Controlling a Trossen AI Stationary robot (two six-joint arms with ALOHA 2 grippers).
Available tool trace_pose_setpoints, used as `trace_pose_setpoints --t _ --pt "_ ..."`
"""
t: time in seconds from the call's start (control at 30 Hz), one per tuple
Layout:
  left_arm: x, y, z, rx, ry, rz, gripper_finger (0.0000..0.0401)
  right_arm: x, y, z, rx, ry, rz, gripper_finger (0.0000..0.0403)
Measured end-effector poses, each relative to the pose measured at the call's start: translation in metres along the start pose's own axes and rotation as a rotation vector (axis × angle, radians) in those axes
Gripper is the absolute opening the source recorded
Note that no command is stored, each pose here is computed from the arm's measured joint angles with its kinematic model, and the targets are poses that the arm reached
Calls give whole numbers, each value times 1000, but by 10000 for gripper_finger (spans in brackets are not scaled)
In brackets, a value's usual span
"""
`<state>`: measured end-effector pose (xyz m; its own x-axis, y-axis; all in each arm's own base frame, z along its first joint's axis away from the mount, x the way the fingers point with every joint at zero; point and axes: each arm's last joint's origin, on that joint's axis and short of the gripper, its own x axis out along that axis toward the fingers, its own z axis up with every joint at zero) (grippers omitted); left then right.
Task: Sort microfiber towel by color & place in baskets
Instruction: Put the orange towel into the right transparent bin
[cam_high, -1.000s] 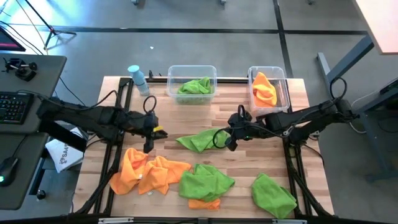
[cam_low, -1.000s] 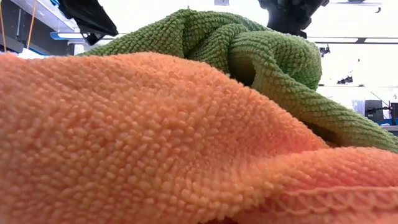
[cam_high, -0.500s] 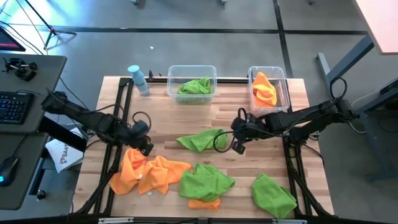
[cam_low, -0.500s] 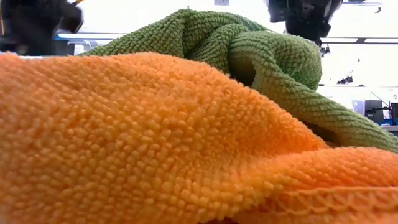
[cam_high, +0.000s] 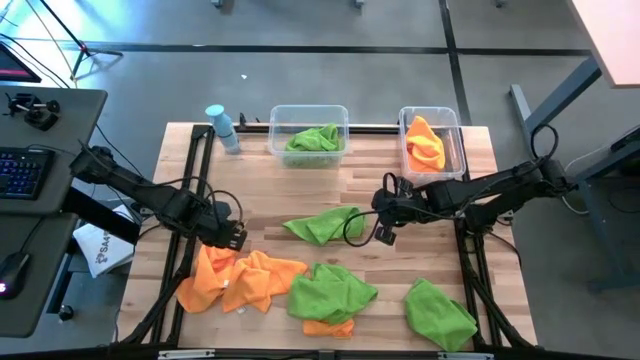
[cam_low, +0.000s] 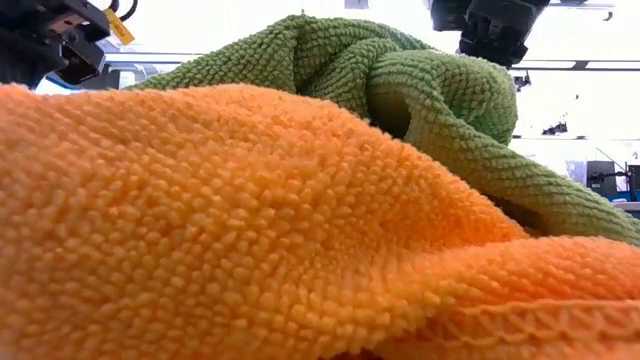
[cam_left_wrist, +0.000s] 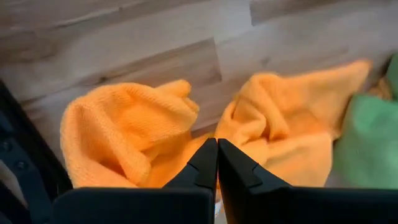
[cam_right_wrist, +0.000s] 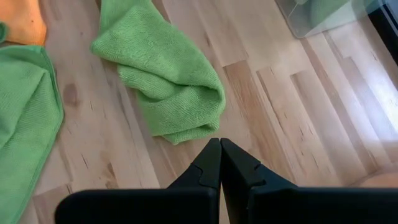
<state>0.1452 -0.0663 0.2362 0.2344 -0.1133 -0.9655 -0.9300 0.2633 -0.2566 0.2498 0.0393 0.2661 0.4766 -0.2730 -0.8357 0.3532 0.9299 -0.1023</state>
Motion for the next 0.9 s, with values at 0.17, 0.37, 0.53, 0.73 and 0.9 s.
trace_pose_setpoints --t 0.17,0.37,0.53,0.73,0.9 --pt "4 -2 -3 15 74 34 19 0 0 0 -4 0 0 0" --pt "8 -3 -2 23 63 55 59 0 0 0 -6 -1 -1 0" --pt "11 -6 -3 66 60 62 77 0 0 0 -6 -1 -1 0" --pt "16 -21 -4 236 34 -46 81 0 0 1 -3 -8 2 0" --pt "28 -42 -9 411 37 -162 81 0 0 1 13 -7 2 0"
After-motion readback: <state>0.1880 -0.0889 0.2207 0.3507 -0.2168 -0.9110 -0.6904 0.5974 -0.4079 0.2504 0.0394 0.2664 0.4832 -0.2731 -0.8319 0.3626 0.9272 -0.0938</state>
